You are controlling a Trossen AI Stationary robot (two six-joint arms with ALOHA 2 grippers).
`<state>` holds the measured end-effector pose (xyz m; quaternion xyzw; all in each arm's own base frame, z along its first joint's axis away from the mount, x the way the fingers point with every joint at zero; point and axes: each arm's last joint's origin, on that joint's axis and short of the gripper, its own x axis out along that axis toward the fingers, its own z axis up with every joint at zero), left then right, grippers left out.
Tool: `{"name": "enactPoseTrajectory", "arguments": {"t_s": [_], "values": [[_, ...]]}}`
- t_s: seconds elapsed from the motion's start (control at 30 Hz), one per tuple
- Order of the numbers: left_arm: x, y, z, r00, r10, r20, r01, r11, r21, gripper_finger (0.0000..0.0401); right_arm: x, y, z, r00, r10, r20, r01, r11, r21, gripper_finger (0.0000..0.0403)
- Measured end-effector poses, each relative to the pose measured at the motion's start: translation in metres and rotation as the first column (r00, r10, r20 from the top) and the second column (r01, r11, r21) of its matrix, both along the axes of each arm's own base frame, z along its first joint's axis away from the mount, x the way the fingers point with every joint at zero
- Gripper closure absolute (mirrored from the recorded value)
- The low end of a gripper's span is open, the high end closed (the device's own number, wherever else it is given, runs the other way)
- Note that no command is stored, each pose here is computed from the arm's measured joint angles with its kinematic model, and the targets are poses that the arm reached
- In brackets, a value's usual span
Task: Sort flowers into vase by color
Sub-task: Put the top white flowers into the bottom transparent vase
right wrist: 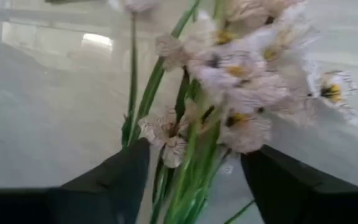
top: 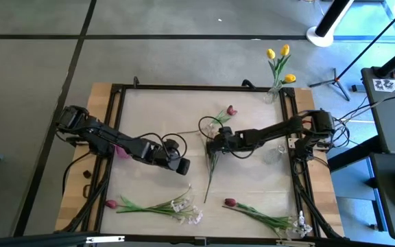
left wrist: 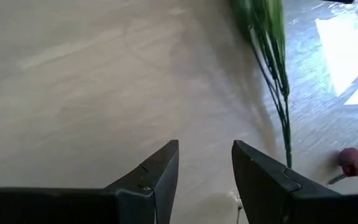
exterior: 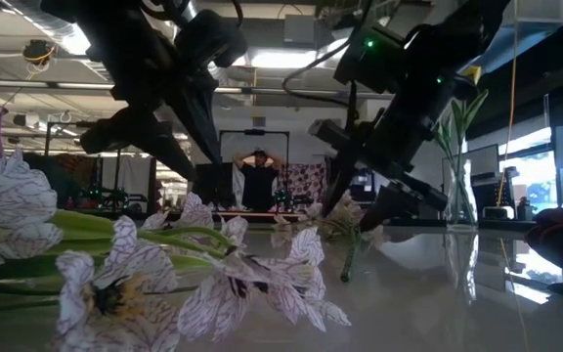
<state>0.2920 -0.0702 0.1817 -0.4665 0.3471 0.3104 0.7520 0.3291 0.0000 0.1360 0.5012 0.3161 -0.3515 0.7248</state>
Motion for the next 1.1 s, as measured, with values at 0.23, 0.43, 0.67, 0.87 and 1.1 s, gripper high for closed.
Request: {"name": "enactPoseTrajectory", "arguments": {"t_s": [0.23,0.43,0.67,0.87,1.1], "values": [[0.001,0.000,0.001,1.000,-0.005,0.012,0.004,1.000,0.025,0.0257,0.001,-0.009,0.000,0.999,0.045,0.000,-0.045,0.999,-0.023,0.0295],[0.001,0.002,0.001,0.997,-0.075,-0.009,0.076,0.994,0.081,0.0257,0.005,-0.012,0.020,0.991,0.054,0.121,-0.049,0.998,-0.046,0.0392],[0.001,0.005,0.000,0.998,-0.063,-0.020,0.065,0.995,0.082,0.0257,-0.013,-0.013,0.100,0.912,0.232,0.337,-0.132,0.947,-0.294,0.0397],[0.001,0.006,0.000,0.998,-0.058,-0.018,0.059,0.996,0.073,0.0257,-0.063,-0.011,0.180,0.784,0.424,0.452,-0.122,0.820,-0.559,0.0389],[0.010,0.006,0.006,0.991,-0.114,0.075,0.105,0.989,0.107,0.0257,-0.134,-0.006,0.243,0.572,0.649,0.501,-0.071,0.648,-0.759,0.0395]]}}
